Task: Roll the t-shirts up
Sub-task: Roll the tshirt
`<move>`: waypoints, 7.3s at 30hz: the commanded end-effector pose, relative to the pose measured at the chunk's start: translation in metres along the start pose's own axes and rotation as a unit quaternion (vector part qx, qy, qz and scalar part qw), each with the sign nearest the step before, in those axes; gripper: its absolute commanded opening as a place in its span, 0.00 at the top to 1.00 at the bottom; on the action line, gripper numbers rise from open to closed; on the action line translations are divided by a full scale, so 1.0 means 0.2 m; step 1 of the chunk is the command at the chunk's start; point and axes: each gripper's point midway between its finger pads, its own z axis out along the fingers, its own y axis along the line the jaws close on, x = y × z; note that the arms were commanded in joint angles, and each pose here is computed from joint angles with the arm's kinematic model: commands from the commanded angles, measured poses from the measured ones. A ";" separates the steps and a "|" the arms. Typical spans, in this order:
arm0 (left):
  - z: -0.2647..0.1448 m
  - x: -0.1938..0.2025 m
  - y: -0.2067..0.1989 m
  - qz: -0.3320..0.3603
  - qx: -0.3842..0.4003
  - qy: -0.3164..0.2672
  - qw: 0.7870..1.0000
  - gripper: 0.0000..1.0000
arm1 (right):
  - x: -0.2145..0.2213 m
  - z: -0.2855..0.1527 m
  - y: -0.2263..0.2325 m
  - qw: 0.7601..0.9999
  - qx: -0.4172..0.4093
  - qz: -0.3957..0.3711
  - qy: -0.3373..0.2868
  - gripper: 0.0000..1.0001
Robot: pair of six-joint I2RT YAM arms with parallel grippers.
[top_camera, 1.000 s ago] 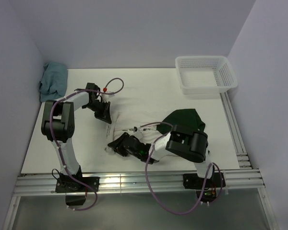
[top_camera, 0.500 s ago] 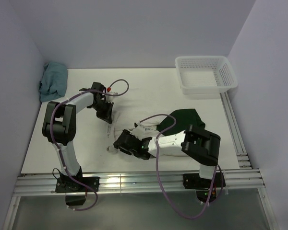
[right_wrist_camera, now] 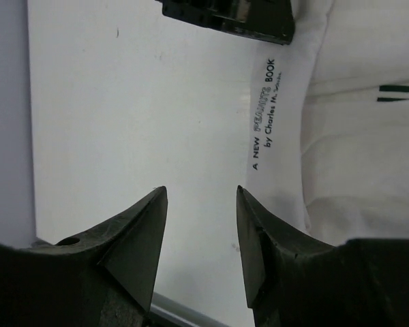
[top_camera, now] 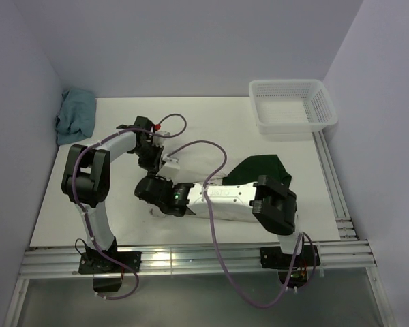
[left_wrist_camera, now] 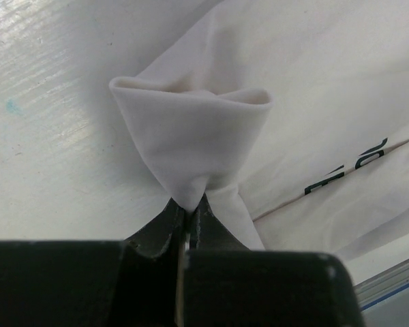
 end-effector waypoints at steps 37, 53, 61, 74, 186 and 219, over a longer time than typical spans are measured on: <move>-0.12 -0.15 -0.09 0.020 0.001 -0.035 0.999 0.73 | 0.49 0.16 -0.37 0.977 0.131 -0.134 0.101 0.70; -0.43 -0.30 -0.22 0.047 0.128 -0.124 0.983 0.31 | 0.41 0.06 -0.41 0.984 -0.099 0.106 0.100 0.86; -0.26 -0.11 -0.20 0.064 0.188 -0.079 0.977 0.30 | 0.39 0.08 -0.48 0.960 -0.158 0.198 0.120 0.86; 0.03 -0.03 -0.14 0.024 0.184 -0.066 0.981 0.27 | 0.37 0.10 -0.49 0.948 -0.178 0.230 0.132 0.88; -0.29 -0.22 -0.21 0.052 0.188 -0.112 0.974 0.34 | 0.36 0.11 -0.53 0.979 -0.117 0.104 0.129 0.80; 0.01 -0.20 0.01 -0.058 0.003 -0.056 0.997 1.00 | 0.35 0.14 -0.58 0.981 -0.089 0.105 0.134 0.51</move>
